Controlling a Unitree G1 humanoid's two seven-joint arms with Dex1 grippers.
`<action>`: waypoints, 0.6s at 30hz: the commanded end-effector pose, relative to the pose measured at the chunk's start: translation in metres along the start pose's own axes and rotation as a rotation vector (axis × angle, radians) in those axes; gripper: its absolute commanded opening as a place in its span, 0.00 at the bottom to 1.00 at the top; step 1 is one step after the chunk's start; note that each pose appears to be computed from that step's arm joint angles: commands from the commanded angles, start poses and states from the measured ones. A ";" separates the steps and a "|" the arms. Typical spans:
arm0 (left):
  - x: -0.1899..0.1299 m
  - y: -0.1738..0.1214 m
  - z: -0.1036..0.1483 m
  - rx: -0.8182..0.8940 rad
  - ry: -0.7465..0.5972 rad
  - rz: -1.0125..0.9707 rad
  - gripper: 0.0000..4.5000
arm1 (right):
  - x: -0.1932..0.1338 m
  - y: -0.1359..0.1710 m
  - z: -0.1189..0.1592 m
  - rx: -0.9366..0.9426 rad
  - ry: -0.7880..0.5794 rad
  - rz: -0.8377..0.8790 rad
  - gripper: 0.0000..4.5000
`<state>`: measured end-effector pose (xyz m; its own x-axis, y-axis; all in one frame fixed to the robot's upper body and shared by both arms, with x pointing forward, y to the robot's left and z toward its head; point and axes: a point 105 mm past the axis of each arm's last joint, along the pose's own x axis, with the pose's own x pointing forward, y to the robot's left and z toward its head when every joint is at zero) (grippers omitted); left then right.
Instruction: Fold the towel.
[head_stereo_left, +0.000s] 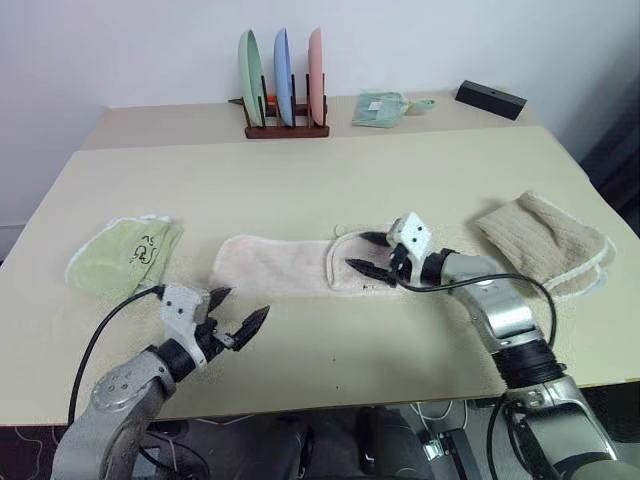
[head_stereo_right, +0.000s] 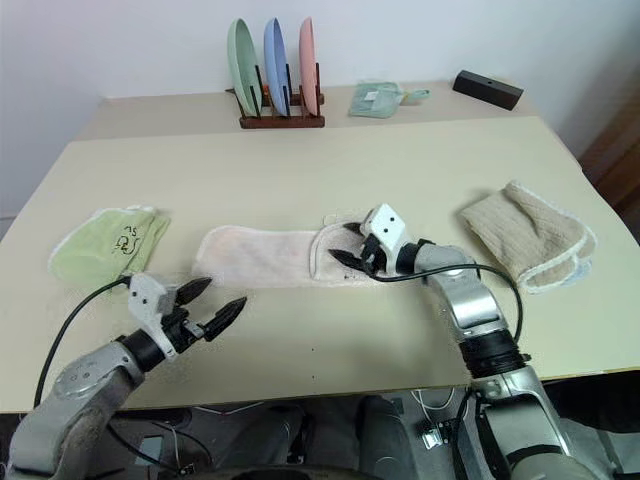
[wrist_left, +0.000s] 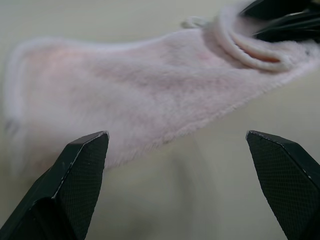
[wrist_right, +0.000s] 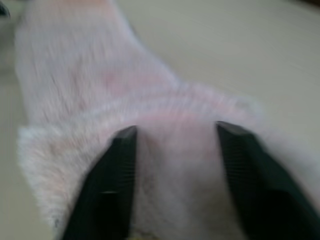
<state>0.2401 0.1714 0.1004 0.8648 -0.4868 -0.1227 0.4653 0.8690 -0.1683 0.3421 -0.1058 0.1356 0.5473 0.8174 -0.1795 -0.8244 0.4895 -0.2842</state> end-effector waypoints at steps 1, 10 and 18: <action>-0.008 0.004 0.020 -0.119 -0.090 0.073 1.00 | -0.009 0.005 0.041 -0.104 -0.097 0.045 0.89; -0.003 0.031 -0.001 -0.664 -0.096 0.317 1.00 | -0.008 0.008 0.040 -0.142 -0.085 0.041 0.89; 0.033 0.038 0.013 -0.904 -0.120 0.311 1.00 | -0.004 0.015 0.039 -0.141 -0.098 0.050 0.89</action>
<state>0.2864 0.1880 0.0998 0.9590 -0.1995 -0.2012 -0.0553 0.5649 -0.8233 0.3258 -0.0936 0.1590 0.4927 0.8589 -0.1397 -0.8316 0.4174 -0.3664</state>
